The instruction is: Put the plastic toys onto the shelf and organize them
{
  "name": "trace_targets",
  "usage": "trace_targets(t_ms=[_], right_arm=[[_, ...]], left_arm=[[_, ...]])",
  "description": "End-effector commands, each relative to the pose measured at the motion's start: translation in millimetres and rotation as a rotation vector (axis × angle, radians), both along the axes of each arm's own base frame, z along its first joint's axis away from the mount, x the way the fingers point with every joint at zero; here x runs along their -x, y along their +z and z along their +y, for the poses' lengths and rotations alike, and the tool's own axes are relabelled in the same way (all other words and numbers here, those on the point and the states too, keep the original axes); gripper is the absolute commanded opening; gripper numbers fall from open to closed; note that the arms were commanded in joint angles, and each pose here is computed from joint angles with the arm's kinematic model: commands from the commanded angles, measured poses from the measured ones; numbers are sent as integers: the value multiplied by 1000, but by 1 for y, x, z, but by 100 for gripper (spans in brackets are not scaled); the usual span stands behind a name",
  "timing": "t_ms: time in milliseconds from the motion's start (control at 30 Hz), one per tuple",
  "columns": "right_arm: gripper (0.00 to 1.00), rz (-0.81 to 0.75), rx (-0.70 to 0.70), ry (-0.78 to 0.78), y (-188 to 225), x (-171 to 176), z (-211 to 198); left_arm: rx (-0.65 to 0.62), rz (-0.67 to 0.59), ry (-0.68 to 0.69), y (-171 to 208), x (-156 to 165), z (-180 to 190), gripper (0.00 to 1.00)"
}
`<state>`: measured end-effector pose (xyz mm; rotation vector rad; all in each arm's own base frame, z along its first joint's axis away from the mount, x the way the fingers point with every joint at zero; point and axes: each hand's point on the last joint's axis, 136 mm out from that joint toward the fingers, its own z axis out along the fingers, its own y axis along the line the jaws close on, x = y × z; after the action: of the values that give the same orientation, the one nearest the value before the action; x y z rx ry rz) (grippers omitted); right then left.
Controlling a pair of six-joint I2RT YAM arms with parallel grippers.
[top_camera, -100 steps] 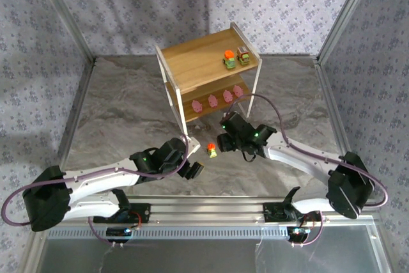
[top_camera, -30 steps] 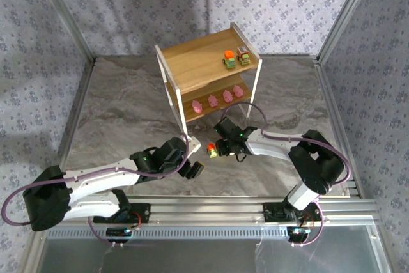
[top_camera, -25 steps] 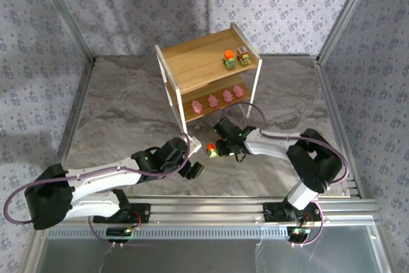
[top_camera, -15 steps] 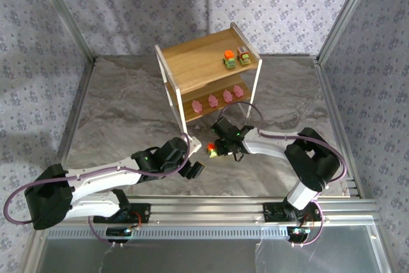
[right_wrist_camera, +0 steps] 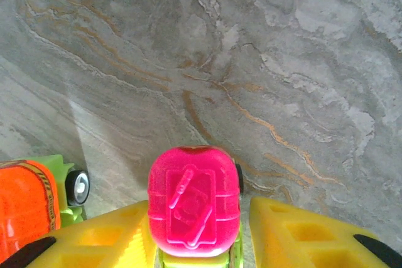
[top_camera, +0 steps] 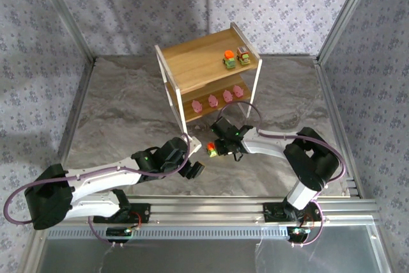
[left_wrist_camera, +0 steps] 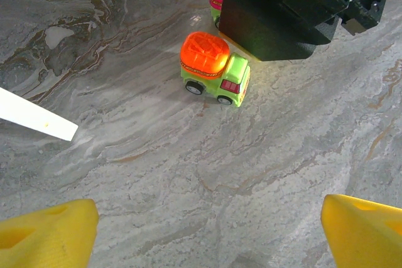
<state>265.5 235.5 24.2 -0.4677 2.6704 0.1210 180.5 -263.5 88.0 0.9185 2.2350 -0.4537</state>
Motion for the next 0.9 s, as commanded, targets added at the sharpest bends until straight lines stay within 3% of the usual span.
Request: trace_targets(t_ms=[0, 867], right_arm=[[43, 0, 42, 7, -2, 1, -3], [29, -16, 60, 0, 11, 1, -9]], left_arm=[[14, -26, -12, 12, -2, -7, 92], [21, -40, -2, 16, -3, -4, 92]])
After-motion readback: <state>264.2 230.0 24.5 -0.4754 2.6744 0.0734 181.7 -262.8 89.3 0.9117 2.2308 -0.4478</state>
